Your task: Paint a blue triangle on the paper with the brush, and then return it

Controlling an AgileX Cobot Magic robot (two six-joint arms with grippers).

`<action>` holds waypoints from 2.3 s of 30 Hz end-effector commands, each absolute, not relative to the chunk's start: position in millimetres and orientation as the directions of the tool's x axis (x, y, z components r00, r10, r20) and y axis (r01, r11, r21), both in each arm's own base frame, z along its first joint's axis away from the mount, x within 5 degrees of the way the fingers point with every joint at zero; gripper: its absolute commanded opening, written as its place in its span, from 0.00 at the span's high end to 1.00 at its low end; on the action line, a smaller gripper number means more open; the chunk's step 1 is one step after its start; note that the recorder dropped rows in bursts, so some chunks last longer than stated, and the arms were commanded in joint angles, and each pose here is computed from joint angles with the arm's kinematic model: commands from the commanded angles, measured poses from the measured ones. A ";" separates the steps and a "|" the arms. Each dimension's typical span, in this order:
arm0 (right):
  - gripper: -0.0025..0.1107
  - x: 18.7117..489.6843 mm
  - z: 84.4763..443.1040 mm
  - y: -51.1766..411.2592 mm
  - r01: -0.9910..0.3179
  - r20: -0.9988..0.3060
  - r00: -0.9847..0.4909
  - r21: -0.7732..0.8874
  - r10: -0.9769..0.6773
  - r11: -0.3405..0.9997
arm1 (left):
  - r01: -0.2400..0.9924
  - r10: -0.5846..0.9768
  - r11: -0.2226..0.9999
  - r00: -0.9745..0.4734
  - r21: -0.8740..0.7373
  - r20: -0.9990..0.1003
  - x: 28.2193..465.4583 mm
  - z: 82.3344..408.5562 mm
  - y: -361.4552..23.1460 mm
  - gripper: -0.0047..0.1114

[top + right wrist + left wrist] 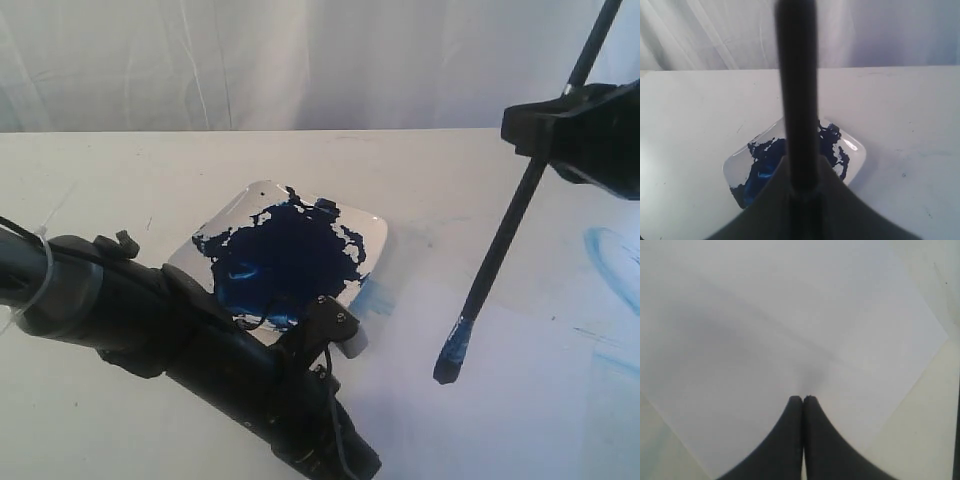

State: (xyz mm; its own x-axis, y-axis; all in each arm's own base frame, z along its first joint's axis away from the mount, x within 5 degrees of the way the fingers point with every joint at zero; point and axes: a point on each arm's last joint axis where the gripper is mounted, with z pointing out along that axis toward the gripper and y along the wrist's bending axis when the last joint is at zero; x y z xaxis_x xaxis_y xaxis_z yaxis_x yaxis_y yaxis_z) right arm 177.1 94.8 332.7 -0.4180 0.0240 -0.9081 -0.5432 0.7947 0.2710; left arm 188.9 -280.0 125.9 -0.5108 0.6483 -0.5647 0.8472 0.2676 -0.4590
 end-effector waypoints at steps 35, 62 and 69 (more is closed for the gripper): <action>0.98 212.3 279.8 129.0 -0.716 -0.886 -0.459 0.328 -0.061 0.617 | 0.848 0.663 0.257 -0.504 -0.463 -0.554 185.8 122.4 -281.2 0.96; 0.98 214.9 276.1 129.4 -0.726 -0.893 -0.442 0.297 -0.090 0.620 | 0.874 0.731 0.271 -0.460 -0.404 -0.505 179.4 140.0 -267.7 0.96; 0.98 215.0 276.0 129.3 -0.726 -0.893 -0.440 0.294 -0.091 0.622 | 0.874 0.729 0.286 -0.465 -0.394 -0.503 179.8 138.2 -266.3 0.96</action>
